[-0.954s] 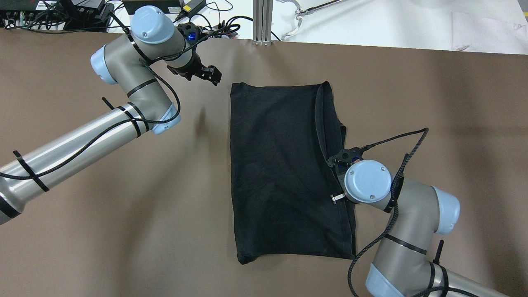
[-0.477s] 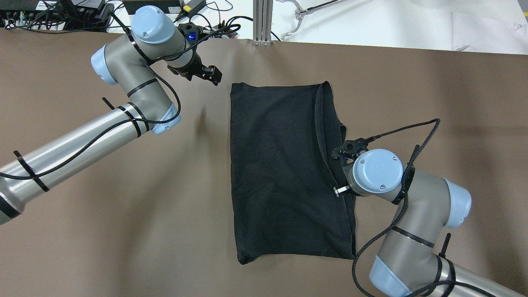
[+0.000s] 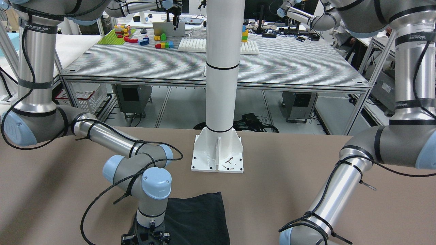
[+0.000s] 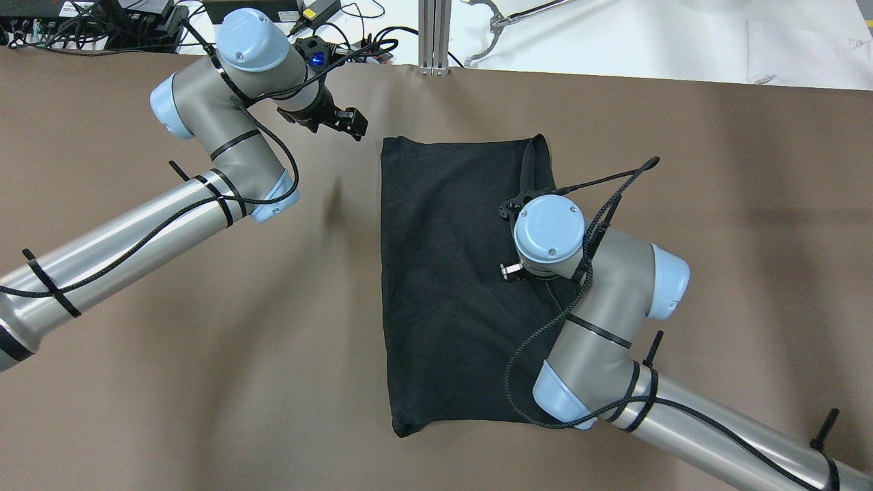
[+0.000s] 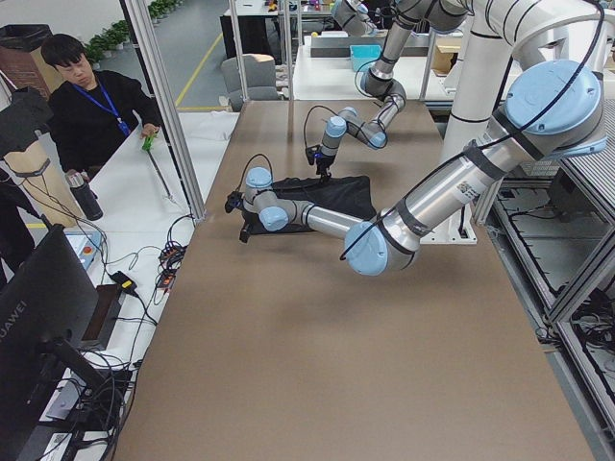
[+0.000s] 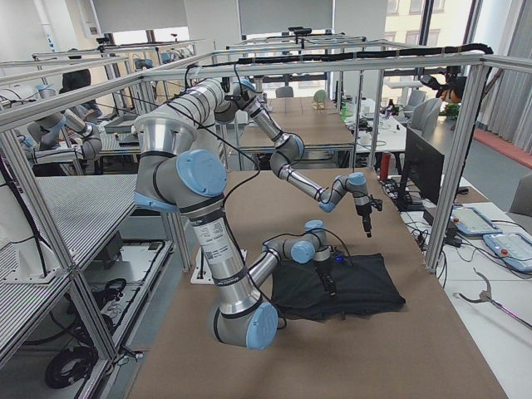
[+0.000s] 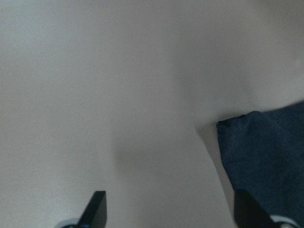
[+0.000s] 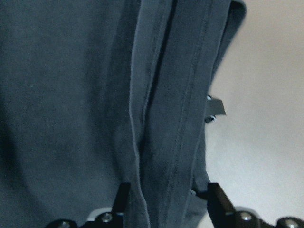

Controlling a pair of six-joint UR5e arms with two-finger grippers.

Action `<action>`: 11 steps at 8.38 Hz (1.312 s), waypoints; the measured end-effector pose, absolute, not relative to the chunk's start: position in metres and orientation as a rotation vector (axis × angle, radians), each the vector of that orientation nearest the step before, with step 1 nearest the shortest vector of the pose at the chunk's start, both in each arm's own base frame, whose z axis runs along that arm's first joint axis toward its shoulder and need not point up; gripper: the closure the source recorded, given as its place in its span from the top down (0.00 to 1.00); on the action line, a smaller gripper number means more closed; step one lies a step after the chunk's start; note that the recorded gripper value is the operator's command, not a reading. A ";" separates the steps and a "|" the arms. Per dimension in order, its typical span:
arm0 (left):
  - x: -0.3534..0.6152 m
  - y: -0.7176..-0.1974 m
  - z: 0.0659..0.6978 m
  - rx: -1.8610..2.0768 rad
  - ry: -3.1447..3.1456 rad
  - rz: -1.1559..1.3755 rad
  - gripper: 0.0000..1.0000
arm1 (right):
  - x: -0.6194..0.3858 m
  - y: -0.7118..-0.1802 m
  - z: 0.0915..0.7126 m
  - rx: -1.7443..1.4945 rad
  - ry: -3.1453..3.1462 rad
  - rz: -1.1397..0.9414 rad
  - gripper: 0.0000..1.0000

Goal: Fold clothes

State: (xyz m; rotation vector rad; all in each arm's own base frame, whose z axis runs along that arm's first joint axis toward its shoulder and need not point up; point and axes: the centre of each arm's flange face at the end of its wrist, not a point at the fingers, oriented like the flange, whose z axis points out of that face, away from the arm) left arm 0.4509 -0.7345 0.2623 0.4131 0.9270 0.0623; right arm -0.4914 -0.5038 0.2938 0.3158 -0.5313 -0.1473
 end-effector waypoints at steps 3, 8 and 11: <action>0.451 -0.734 0.262 0.414 0.928 0.063 0.94 | -0.513 -0.549 0.304 0.323 -0.529 -0.106 0.93; 0.451 -0.734 0.262 0.414 0.928 0.064 0.94 | -0.480 -0.595 0.330 0.321 -0.543 -0.065 0.93; 0.452 -0.734 0.261 0.414 0.929 0.064 0.94 | -0.448 -0.601 0.380 0.320 -0.534 -0.074 0.93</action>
